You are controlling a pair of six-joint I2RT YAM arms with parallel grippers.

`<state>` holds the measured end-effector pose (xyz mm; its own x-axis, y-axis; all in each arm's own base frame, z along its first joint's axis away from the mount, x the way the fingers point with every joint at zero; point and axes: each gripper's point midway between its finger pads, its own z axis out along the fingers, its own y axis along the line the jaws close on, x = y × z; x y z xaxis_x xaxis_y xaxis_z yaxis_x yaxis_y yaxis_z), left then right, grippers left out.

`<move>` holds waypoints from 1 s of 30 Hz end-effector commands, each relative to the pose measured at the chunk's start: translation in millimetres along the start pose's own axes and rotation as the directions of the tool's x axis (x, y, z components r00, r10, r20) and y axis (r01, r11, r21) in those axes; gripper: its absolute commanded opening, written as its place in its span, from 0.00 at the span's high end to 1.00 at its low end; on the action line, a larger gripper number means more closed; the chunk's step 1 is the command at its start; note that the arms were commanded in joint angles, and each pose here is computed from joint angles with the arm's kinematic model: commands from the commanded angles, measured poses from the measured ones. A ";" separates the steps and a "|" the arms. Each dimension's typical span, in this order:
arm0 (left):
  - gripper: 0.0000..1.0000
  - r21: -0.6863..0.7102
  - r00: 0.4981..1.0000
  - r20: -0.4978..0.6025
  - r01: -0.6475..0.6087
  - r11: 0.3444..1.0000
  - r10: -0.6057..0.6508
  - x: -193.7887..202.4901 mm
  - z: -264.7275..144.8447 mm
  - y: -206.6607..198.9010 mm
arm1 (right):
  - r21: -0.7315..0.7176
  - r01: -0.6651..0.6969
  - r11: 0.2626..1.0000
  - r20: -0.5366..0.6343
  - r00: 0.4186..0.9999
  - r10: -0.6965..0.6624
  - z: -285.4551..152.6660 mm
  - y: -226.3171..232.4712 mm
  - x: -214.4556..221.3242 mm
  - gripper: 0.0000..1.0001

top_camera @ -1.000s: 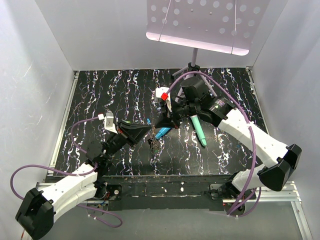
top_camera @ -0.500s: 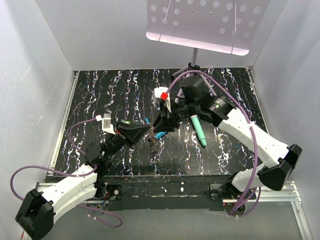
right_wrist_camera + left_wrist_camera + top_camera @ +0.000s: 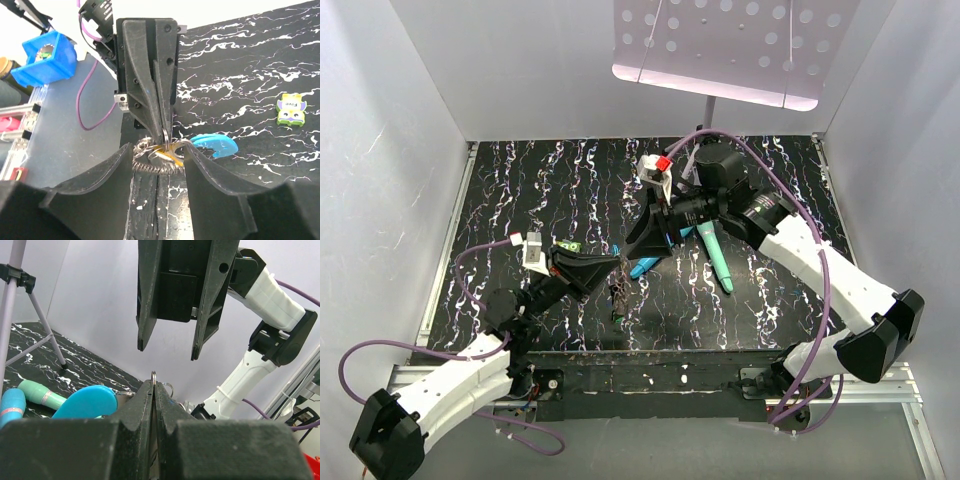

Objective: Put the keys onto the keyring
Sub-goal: Adjust the key on the keyring.

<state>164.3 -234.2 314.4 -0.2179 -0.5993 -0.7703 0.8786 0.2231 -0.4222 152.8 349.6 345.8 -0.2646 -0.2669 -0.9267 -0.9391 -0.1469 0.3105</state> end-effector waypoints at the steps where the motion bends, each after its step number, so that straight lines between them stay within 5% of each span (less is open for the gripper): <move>1: 1.00 0.046 0.997 0.050 -0.055 0.997 0.052 -23.5 9.0 -15.8 | 0.030 -0.028 0.999 0.071 0.997 0.026 1.9 4.1 -20.5 0.46; 15: 1.00 0.054 0.995 0.078 -0.066 0.996 0.062 -33.0 12.2 -19.8 | 0.045 -0.111 0.993 0.050 0.993 0.108 14.4 -0.6 -0.8 0.50; 30: 1.00 0.057 0.994 0.088 -0.062 0.996 0.057 -34.4 12.0 -20.7 | 0.027 -0.093 0.995 0.022 0.995 0.093 19.0 -1.5 4.8 0.65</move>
<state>165.0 -235.1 320.8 -0.2035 -0.5935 -0.7787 0.8846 0.2293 -0.4060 150.4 362.7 328.8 -0.3952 -0.2760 -0.8761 -0.9025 -0.0609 0.4263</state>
